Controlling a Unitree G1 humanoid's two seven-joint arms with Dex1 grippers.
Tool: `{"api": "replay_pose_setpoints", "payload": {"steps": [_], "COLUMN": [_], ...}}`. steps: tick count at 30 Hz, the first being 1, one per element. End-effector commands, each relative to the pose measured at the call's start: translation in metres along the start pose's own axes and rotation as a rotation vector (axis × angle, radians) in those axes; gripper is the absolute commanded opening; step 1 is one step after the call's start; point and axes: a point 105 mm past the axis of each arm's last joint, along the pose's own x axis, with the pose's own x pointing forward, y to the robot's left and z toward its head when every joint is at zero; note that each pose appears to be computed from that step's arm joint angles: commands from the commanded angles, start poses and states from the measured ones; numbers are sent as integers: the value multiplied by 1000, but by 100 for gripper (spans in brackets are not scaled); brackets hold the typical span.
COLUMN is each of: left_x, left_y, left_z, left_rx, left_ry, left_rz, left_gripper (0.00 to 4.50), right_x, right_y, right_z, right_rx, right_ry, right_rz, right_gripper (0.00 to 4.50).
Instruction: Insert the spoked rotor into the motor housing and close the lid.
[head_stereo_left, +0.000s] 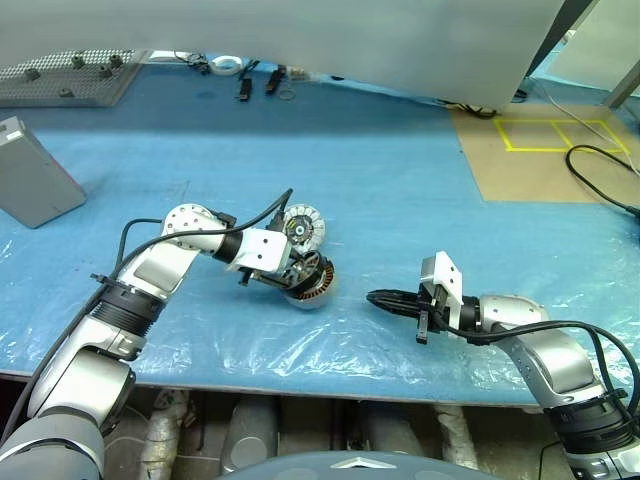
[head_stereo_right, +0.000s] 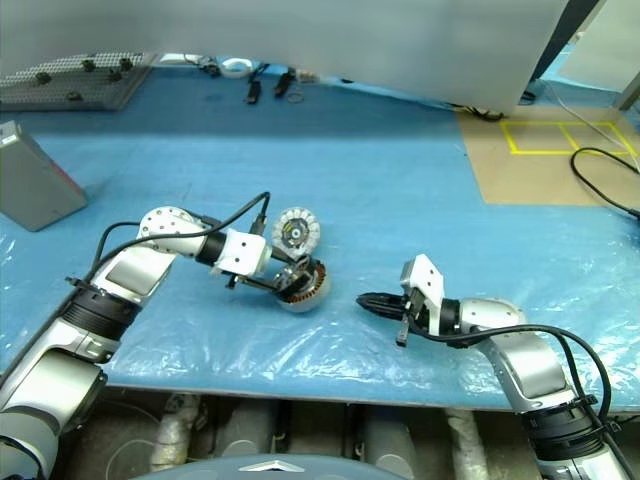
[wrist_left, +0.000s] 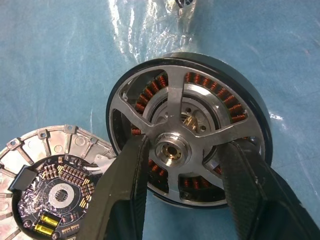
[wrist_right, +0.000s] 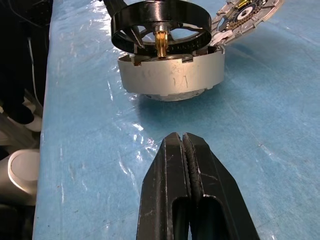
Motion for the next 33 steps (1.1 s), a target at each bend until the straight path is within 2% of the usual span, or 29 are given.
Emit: {"api": "replay_pose_setpoints", "payload": {"steps": [1,6,19,33], "left_x": [-5,-3,5,-3], "left_y": [8,11,8,4], "left_z": [9,16,11,17], "left_rx": [36,23,100,122], "left_ry": [-14,-40,14,0], "left_rz": [21,30,11,-20], "left_gripper": [176,176,176,176], "right_x": [1,1,-4,-4], "right_y": [2,4,1,-2], "right_z": [13,13,-2,-13], "right_rx": [-37,-38,-23,-22], "right_ry": [-32,-20,9,30], "right_rz": [4,7,-7,-5], "right_gripper": [0,0,0,0]}}
